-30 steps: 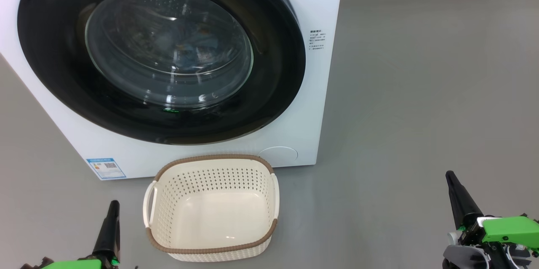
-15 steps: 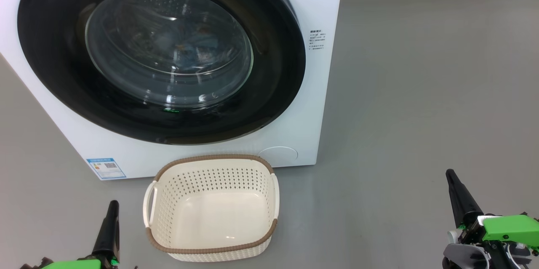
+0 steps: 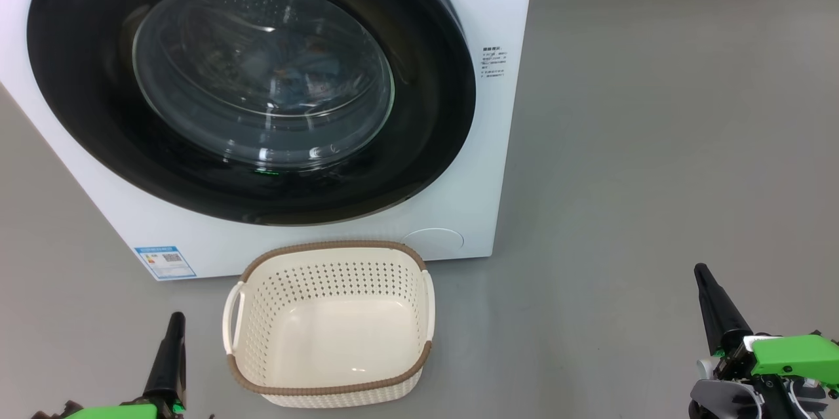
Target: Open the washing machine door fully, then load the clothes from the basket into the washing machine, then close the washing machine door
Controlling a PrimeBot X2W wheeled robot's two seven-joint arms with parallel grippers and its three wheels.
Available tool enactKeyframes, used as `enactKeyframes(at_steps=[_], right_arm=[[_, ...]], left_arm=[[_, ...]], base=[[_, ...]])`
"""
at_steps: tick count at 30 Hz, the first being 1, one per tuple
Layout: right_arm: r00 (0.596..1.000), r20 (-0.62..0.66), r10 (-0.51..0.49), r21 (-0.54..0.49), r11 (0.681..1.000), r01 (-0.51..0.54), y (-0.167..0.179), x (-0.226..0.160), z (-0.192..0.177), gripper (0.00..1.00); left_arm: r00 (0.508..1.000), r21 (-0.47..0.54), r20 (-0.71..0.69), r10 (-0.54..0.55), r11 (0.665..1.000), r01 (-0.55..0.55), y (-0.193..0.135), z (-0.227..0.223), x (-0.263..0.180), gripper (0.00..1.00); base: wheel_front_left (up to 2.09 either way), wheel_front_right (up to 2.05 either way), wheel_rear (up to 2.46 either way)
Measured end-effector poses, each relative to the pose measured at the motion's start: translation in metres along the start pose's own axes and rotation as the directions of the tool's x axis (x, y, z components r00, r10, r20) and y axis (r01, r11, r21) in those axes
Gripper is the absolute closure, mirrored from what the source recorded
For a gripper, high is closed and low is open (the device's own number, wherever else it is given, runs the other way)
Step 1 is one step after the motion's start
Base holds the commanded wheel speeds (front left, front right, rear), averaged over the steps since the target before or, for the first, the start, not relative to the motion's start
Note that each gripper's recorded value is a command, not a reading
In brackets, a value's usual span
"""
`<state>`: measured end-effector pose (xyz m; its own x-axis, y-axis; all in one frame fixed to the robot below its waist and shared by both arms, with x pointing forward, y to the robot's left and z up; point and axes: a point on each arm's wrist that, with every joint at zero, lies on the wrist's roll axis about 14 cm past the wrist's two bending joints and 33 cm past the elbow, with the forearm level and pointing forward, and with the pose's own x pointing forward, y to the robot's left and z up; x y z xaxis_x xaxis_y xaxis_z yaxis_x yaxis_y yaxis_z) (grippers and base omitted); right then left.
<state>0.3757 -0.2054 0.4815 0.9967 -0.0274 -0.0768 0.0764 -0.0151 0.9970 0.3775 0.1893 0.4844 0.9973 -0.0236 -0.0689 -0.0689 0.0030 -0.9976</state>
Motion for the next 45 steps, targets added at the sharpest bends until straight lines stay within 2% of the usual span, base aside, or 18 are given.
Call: enactKeyframes(at_steps=[45], right_arm=[[1.0,0.001,-0.001,0.001,1.0,0.001,-0.0001,0.0,0.0004,1.0]], left_arm=[[1.0,-0.001,0.001,0.0,1.0,0.0,0.0,0.0001,0.0,1.0]], base=[[0.0,0.0,0.0]])
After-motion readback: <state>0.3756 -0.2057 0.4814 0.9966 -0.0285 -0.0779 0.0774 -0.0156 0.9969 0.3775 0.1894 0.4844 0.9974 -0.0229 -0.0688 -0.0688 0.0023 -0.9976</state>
